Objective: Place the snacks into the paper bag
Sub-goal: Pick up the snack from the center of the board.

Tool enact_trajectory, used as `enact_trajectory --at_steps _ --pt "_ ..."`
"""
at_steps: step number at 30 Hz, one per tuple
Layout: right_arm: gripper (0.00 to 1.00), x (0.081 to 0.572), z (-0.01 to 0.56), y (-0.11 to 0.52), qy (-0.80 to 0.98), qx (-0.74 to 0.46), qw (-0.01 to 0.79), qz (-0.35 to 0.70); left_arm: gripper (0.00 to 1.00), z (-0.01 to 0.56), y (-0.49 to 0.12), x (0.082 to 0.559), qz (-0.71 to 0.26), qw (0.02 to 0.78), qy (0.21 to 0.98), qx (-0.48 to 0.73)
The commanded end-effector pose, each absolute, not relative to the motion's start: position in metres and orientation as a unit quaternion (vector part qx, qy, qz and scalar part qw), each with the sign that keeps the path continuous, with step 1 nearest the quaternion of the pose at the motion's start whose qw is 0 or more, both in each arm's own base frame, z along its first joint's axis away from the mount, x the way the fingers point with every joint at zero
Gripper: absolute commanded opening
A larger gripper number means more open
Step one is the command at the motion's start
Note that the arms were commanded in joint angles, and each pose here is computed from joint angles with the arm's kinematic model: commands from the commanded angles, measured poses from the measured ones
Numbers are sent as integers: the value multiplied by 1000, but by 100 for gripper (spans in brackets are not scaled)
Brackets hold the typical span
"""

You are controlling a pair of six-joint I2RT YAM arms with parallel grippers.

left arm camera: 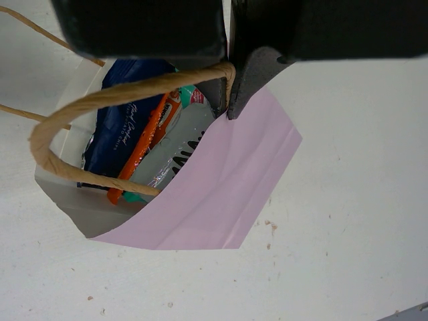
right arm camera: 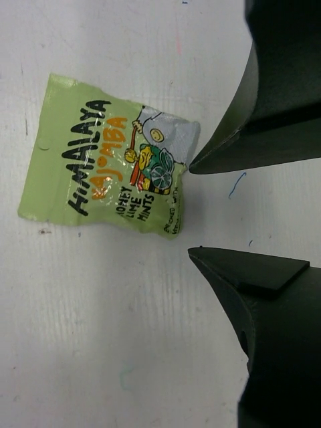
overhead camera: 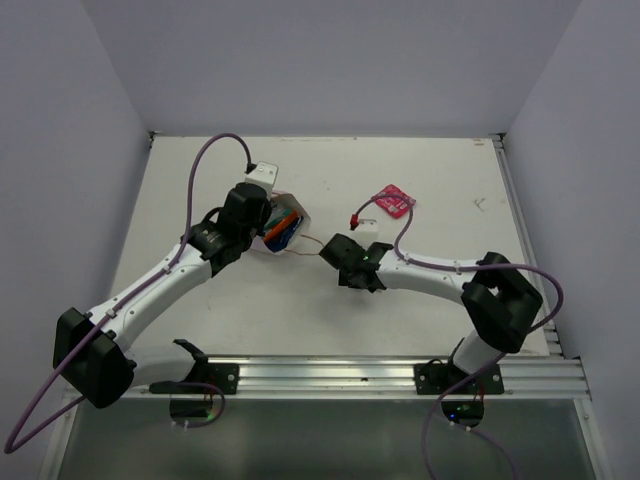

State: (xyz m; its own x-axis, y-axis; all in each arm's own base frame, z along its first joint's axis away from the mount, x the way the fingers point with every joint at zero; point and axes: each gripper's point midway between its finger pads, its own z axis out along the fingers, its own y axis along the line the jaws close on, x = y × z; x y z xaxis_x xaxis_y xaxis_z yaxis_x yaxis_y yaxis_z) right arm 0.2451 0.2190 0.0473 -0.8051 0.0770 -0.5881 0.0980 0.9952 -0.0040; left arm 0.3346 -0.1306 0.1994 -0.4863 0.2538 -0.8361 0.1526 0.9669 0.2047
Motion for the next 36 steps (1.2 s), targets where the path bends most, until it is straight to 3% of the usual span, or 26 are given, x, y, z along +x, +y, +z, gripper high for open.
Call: enact_trajectory --at_steps 1,14,24,29,36 --pt "51 263 53 216 932 87 346 -64 0 202 -123 338 59 501 857 105" --pt "43 260 28 189 929 27 333 -159 0 202 -123 338 58 501 857 105" --pt "48 234 39 135 923 -46 326 -201 0 200 -125 338 58 499 858 107" --pt "50 221 51 120 933 33 324 -156 0 199 -125 338 58 496 860 108" --pt "49 216 49 115 913 240 328 1 0 199 -126 338 55 496 860 109"
